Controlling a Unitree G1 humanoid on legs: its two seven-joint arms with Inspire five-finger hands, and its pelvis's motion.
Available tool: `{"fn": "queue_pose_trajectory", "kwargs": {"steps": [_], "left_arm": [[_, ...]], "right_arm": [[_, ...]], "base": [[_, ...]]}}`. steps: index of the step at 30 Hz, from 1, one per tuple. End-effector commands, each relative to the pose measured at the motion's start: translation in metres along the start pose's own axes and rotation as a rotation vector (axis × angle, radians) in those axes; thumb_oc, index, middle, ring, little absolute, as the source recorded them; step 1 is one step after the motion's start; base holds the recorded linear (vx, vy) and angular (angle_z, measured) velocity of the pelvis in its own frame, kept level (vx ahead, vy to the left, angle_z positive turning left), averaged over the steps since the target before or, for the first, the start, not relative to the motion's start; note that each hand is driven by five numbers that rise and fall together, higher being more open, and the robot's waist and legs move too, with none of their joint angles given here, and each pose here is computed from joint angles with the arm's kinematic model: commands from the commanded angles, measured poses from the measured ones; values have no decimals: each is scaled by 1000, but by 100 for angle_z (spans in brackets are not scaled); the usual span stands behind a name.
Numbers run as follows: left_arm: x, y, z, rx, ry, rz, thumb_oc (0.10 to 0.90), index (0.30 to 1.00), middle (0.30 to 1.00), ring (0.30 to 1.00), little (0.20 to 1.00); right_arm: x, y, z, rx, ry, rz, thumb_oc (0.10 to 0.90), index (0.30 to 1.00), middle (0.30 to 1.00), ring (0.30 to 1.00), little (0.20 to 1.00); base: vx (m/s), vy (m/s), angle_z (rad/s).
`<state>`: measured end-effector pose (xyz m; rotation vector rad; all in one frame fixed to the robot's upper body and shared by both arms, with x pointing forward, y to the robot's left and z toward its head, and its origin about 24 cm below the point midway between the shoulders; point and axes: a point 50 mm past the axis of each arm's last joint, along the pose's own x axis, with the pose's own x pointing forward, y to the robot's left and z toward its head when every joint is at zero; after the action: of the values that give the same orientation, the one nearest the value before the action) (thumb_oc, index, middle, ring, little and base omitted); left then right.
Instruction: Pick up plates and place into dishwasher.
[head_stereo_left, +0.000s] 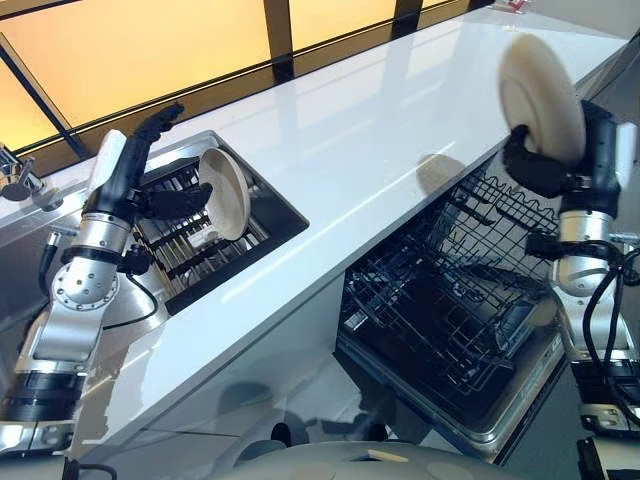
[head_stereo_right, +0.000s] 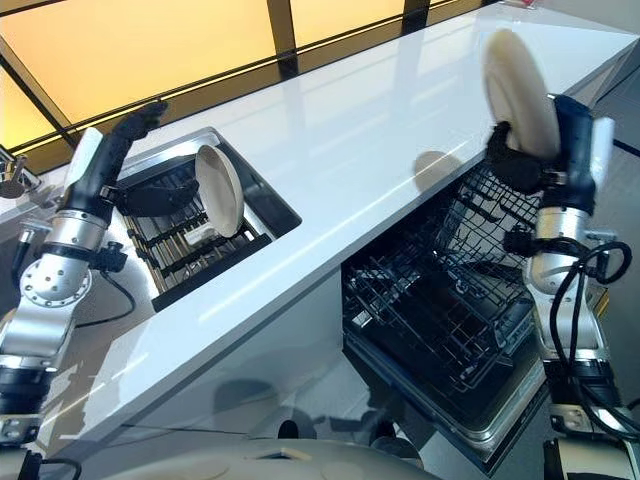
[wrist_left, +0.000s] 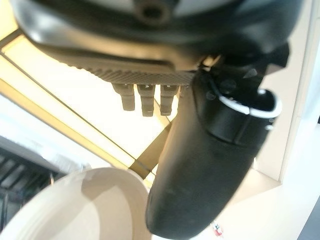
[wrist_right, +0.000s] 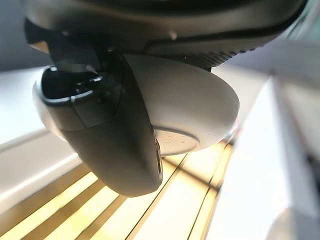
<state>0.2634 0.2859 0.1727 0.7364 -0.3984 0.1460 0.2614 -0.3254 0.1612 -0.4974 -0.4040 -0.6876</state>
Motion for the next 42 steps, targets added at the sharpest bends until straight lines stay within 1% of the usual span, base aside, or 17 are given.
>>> {"fn": "queue_pose_trajectory", "kwargs": {"steps": [1, 3, 6, 7, 8, 10, 14, 20, 25, 33, 42], "left_arm": [[14, 54, 31, 41, -196, 198, 800, 900, 900, 900, 900], [14, 55, 31, 30, -203, 210, 800, 900, 900, 900, 900], [14, 58, 32, 12, -212, 227, 800, 900, 900, 900, 900], [13, 59, 32, 1, -220, 238, 800, 900, 900, 900, 900], [13, 59, 32, 0, -221, 239, 800, 900, 900, 900, 900], [12, 60, 33, -17, -233, 249, 800, 900, 900, 900, 900], [9, 60, 33, -89, -239, 260, 800, 900, 900, 900, 900], [11, 57, 28, -184, -219, 257, 800, 900, 900, 900, 900], [18, 62, 34, -190, -253, 242, 800, 900, 900, 900, 900], [27, 61, 44, -184, -309, 203, 800, 900, 900, 900, 900], [38, 55, 56, -199, -359, 168, 800, 900, 900, 900, 900]], "right_arm": [[34, -50, 37, 42, -157, -239, 100, 300, 300, 300, 200], [36, -52, 27, 16, -110, -222, 100, 300, 300, 300, 200], [34, -53, 9, -90, -29, -199, 100, 300, 300, 300, 200], [32, -55, -4, -143, 24, -183, 100, 300, 300, 300, 200], [32, -55, -5, -148, 31, -180, 100, 300, 300, 300, 200], [29, -57, -17, -210, 81, -159, 100, 300, 300, 300, 200], [27, -57, -35, -296, 159, -59, 100, 300, 300, 300, 200], [33, -48, -37, -341, 172, 28, 100, 300, 300, 300, 200], [45, -36, -33, -398, 173, 119, 100, 300, 300, 300, 200], [60, -14, -22, -409, 152, 260, 100, 300, 300, 300, 200], [60, 13, -21, -389, 176, 479, 100, 300, 300, 300, 200]], "base": [[25, -37, 0], [26, -37, 0], [29, -45, 0], [29, -50, 2], [33, -56, 5], [28, -54, 9], [33, -85, 11], [-20, -102, 8], [-51, -152, 9], [-33, -134, -7], [-14, -110, -8]]}}
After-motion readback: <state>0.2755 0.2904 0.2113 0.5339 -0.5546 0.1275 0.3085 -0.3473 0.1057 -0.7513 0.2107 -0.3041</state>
